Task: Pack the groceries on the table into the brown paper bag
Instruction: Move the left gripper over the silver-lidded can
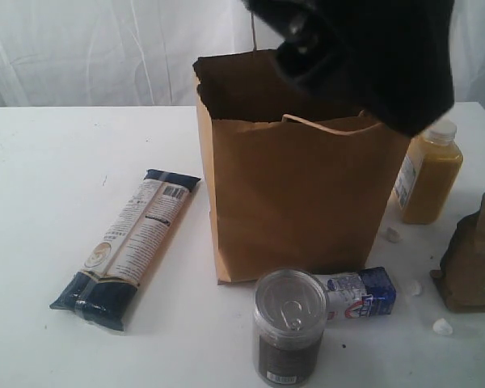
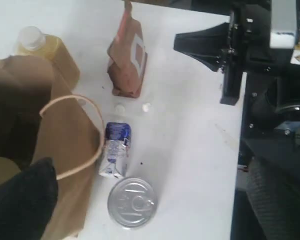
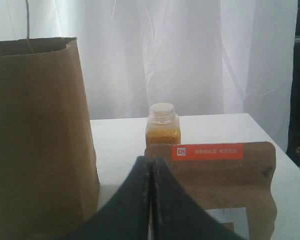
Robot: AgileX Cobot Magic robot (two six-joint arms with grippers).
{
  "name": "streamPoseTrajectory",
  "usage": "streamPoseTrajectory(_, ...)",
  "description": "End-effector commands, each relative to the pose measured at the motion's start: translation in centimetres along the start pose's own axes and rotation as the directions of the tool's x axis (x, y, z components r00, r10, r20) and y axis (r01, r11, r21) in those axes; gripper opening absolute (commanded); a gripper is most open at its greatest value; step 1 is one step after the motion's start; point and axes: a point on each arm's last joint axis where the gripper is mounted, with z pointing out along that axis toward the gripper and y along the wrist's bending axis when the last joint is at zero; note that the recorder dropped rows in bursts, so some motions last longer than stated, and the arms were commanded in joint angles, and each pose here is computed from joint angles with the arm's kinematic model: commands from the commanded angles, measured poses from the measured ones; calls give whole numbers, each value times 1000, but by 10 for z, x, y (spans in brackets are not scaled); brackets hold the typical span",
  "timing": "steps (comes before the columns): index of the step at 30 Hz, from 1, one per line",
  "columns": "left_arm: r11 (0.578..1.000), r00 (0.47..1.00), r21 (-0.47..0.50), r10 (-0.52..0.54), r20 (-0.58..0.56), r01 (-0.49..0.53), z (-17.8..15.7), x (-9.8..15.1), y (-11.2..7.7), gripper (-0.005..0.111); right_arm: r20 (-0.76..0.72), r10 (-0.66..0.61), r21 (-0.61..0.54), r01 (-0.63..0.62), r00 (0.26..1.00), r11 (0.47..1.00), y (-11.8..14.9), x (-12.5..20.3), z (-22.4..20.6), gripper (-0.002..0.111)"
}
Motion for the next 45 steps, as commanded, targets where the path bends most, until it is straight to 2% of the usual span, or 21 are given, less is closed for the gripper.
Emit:
streamPoseTrajectory(1,1000,990,13,-19,-139,21,-3,23,-18,105,-2,-2,6,2,1000,1000,0,2,0,0)
streamPoseTrajectory(8,995,962,34,-82,-261,94,6,59,-35,105,-2,-2,6,2,1000,1000,0,2,0,0)
streamPoseTrajectory(13,982,883,32,-150,-445,183,44,103,-39,105,-2,-2,6,2,1000,1000,0,2,0,0)
streamPoseTrajectory(16,974,885,12,-200,-421,226,73,119,-38,105,-2,-2,6,2,1000,1000,0,2,0,0)
streamPoseTrajectory(18,964,909,-22,-257,-329,265,93,127,-35,105,-2,-2,6,2,1000,1000,0,2,0,0)
streamPoseTrajectory(24,937,926,-62,-350,-142,345,117,134,-30,105,-2,-2,6,2,1000,1000,0,2,0,0)
streamPoseTrajectory(28,932,929,-72,-361,-83,356,124,139,-28,105,-2,0,6,0,1000,1000,0,2,0,0)
streamPoseTrajectory(33,953,952,-123,-290,-92,278,131,146,-23,105,-17,0,1,0,1000,1000,0,3,0,0)
streamPoseTrajectory(39,960,954,-125,-267,-137,251,149,151,-21,105,-17,0,1,0,1000,1000,0,3,0,0)
streamPoseTrajectory(45,960,960,-126,-262,-102,249,161,149,-19,105,-17,0,1,0,1000,1000,0,3,0,0)
